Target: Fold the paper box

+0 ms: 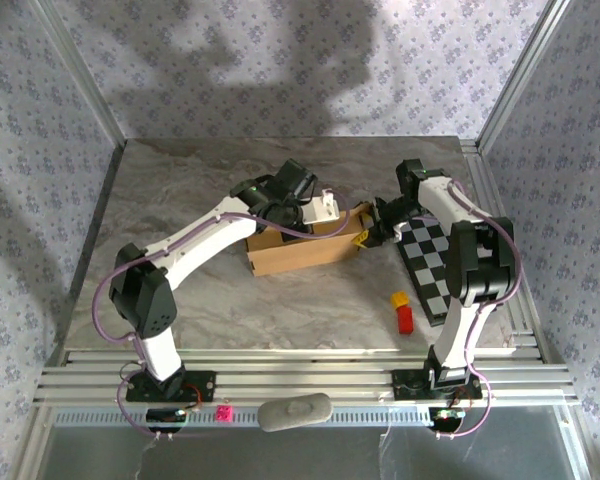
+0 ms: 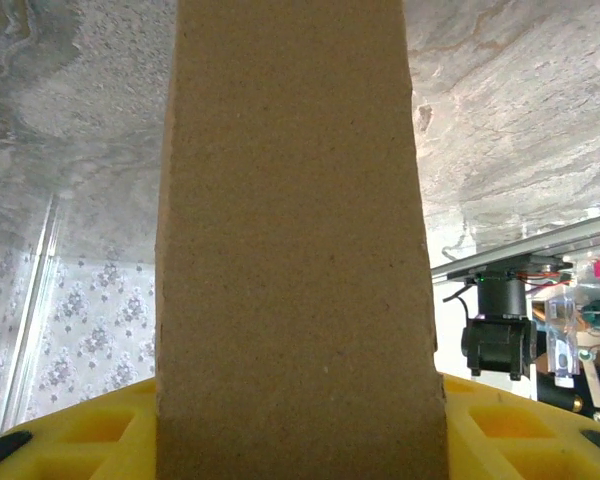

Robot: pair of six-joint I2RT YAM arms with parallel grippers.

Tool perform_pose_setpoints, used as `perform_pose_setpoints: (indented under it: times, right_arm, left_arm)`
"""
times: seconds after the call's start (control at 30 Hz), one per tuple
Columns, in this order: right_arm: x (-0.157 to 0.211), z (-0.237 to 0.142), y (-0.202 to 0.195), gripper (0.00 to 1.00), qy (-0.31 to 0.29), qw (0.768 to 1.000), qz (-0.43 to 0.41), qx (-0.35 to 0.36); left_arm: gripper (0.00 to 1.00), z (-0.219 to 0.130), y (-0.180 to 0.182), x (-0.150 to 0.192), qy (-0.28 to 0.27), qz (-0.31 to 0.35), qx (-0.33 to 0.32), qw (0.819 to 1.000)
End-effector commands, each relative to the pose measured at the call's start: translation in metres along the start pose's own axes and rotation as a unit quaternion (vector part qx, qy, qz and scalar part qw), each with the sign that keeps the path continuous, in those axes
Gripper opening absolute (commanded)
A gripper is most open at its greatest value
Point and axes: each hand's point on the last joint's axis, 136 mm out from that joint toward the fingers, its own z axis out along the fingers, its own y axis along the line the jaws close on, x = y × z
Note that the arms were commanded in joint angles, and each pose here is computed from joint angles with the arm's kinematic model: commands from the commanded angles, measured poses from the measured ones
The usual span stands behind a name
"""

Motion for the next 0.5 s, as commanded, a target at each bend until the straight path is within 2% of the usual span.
perform_pose_setpoints:
  times: [0.0, 0.17, 0.23, 0.3, 0.47]
  right_arm:
    - [-0.005, 0.0, 0.01, 0.49, -0.021, 1.0, 0.0, -0.005]
    - [-0.007, 0.001, 0.012, 0.5, -0.023, 1.0, 0.002, -0.005]
    - [-0.008, 0.001, 0.013, 0.57, -0.024, 1.0, 0.004, -0.006]
    - [-0.008, -0.001, 0.016, 0.65, -0.027, 1.0, 0.001, -0.009]
    - [-0.008, -0.01, 0.025, 0.79, -0.034, 0.999, -0.01, -0.022]
  left_arm:
    - [0.04, 0.02, 0.007, 0.012, 0.027, 0.002, -0.013, 1.0]
    - [0.06, 0.026, 0.015, 0.016, 0.032, 0.002, -0.025, 0.999]
    - [0.06, 0.029, 0.016, 0.019, 0.038, 0.005, -0.026, 0.999]
    - [0.0, 0.031, 0.02, 0.015, 0.028, 0.005, -0.029, 0.999]
    - [0.0, 0.036, 0.026, 0.024, 0.032, 0.001, -0.025, 0.999]
